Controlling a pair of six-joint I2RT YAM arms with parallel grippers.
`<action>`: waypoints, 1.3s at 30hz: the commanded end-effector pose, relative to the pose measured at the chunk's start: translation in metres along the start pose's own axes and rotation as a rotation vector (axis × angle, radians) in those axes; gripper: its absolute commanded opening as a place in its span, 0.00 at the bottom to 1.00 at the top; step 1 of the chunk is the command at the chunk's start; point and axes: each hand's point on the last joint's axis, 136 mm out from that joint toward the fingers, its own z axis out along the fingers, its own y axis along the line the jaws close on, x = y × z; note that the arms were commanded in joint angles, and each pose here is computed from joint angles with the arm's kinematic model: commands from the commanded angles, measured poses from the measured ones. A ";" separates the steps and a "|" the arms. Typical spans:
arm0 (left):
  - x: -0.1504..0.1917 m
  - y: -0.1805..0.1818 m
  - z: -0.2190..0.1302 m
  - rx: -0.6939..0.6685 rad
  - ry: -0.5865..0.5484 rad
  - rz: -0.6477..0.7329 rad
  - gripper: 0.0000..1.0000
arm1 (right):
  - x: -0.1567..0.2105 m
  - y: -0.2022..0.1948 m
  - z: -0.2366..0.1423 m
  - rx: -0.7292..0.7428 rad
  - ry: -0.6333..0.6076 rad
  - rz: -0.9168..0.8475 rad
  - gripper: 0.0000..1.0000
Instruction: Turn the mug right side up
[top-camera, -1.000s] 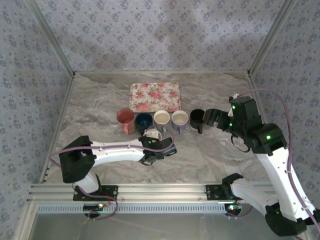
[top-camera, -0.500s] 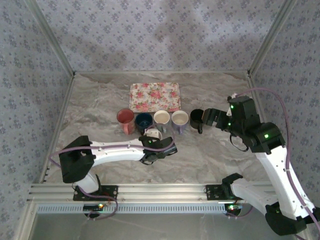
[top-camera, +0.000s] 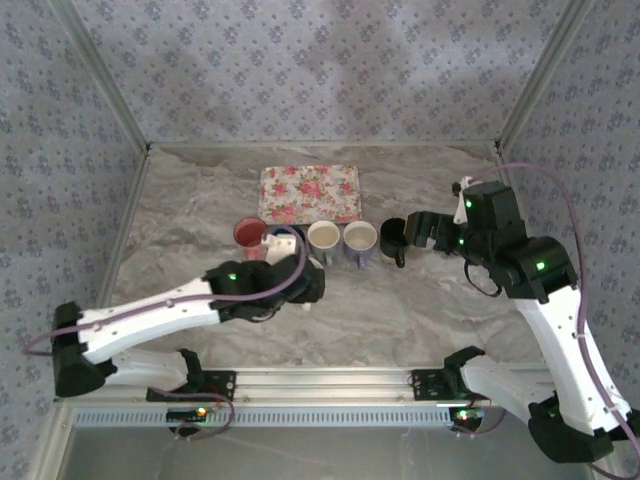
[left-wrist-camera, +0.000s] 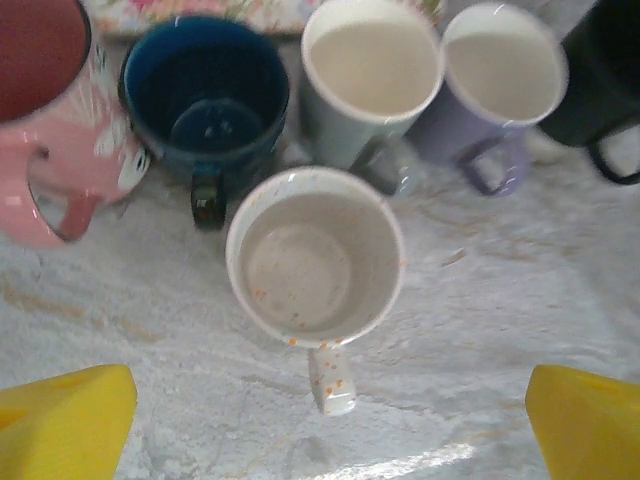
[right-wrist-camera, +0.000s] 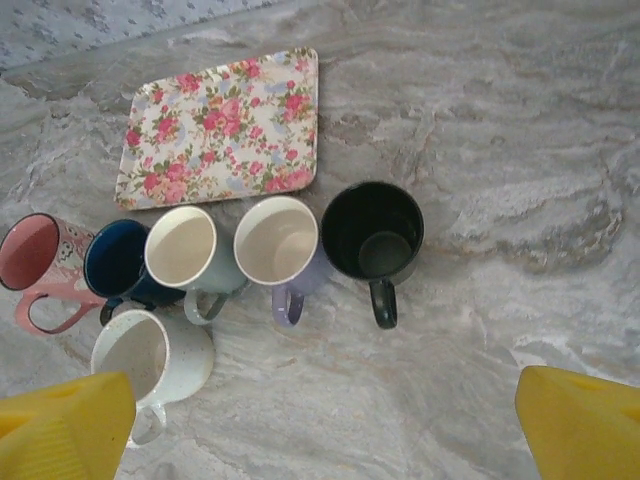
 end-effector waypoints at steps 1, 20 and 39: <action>-0.035 0.005 -0.007 0.029 -0.005 0.063 1.00 | -0.005 -0.001 0.002 0.032 0.025 -0.066 1.00; -0.098 0.350 0.051 -0.614 -0.387 -0.195 1.00 | -0.131 -0.092 0.138 0.290 -0.278 -0.027 1.00; -0.083 0.323 0.137 -0.444 -0.555 0.032 1.00 | 0.043 -0.213 0.208 0.283 -0.479 0.022 1.00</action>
